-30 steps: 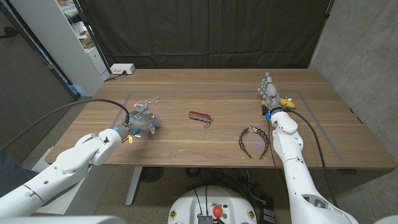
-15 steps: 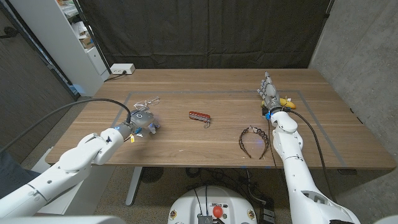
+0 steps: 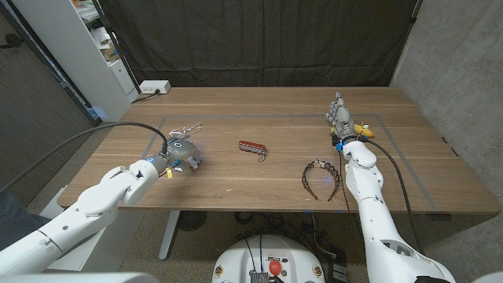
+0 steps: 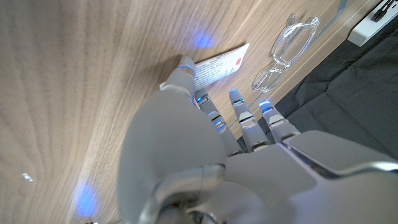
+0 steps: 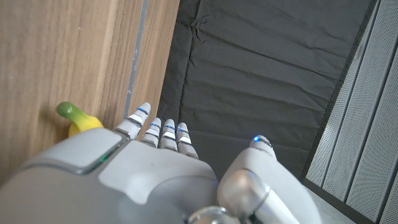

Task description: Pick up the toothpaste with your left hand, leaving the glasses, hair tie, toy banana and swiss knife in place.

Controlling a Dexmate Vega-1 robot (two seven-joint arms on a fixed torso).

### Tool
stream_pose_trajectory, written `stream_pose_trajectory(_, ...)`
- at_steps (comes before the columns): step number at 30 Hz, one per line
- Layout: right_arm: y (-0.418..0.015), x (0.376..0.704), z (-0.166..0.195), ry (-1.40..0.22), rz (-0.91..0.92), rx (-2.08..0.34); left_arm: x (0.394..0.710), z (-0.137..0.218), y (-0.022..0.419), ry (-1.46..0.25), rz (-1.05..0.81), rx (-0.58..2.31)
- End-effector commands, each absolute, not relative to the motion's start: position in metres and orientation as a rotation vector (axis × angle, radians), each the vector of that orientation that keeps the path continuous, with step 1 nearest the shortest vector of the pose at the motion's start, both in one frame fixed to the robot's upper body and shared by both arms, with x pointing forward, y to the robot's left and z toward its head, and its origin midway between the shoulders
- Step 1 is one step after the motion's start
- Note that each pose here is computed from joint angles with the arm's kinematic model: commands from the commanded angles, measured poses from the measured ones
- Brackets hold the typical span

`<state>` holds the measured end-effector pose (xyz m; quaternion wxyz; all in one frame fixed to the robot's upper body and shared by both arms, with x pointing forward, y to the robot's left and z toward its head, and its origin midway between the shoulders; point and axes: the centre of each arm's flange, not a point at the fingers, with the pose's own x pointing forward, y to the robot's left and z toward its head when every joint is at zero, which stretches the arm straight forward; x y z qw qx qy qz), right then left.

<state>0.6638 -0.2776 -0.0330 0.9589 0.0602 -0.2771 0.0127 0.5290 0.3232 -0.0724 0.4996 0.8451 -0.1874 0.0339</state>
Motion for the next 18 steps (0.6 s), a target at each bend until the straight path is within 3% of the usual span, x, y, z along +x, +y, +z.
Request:
stream_pose_trajectory(1, -0.276, 0.661, -0.036, -0.562, 0.021, 0.124, 0.533, -0.076, 0.32, -0.439, 0.063, 2.062)
stream_pose_trajectory(18, -0.279, 0.655, -0.033, -0.571, 0.027, 0.118, 0.523, -0.065, 0.316, -0.45, 0.119, 2.063)
